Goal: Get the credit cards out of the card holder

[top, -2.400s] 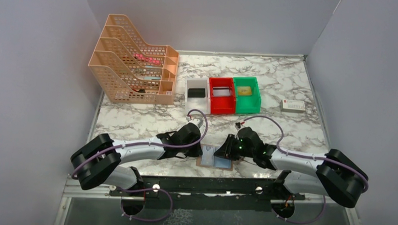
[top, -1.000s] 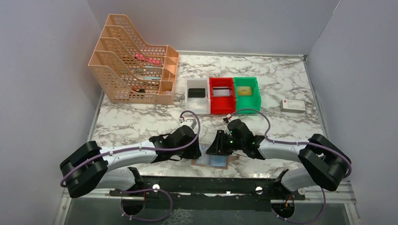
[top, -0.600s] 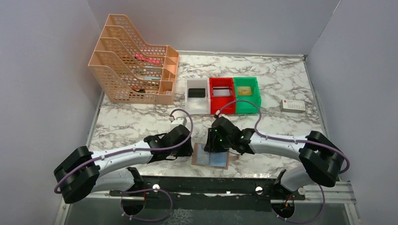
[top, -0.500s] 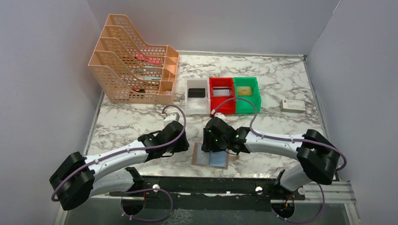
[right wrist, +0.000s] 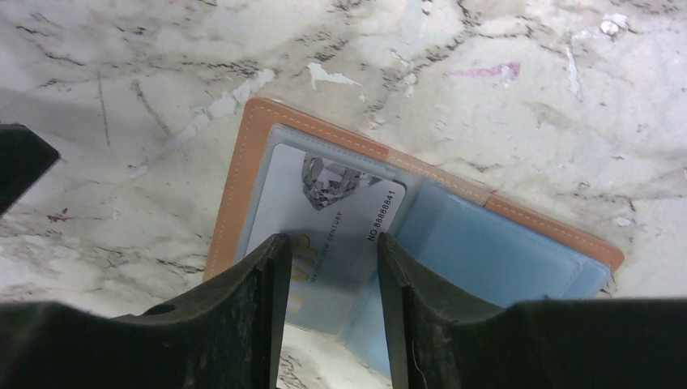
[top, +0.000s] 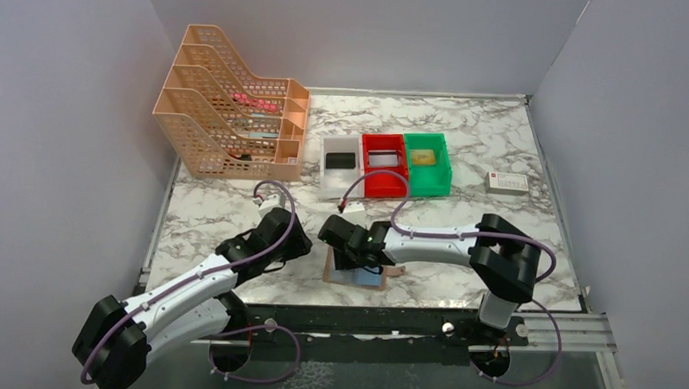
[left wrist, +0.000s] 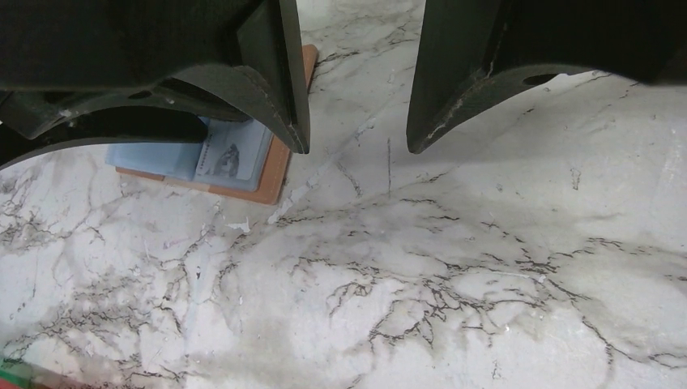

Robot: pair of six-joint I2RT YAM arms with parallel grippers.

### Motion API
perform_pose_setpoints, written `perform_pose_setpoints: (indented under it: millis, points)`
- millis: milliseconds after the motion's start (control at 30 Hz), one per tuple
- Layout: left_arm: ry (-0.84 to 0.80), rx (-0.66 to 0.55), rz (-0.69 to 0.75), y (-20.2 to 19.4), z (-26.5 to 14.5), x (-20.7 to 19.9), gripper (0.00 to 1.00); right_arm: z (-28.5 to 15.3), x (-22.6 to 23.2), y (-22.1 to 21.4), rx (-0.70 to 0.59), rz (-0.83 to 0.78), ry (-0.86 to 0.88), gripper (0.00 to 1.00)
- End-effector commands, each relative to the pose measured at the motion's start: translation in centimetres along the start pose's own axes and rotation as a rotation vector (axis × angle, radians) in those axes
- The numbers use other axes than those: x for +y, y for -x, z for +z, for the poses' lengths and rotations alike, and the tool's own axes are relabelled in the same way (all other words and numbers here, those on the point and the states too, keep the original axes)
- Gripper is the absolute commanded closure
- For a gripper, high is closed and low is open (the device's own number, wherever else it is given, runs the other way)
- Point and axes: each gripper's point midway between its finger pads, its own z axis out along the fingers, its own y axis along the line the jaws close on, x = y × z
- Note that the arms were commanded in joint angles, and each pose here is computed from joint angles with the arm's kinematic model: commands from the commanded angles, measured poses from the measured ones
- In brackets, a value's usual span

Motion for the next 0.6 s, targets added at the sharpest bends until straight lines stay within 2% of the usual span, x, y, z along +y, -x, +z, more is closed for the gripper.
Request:
perform_pose_setpoints:
  millis: [0,67,400,567]
  points:
    - [-0.015,0.021,0.008,-0.5,0.0,0.1,0.49,2.1,-4.4,-3.6,0.083,-0.057,-0.211,0.64]
    - [-0.021,0.021,0.012,-0.5,-0.1,-0.1,0.49,2.1,-4.6,-3.4,0.069,-0.056,-0.222,0.74]
    - [-0.05,0.037,0.026,-0.7,0.2,-0.7,0.49,2.2,-3.0,-2.6,0.049,-0.079,-0.149,0.98]
    - [-0.072,0.04,0.035,-0.7,0.1,-1.1,0.49,1.0,-1.7,-1.3,-0.003,-0.07,-0.056,0.99]
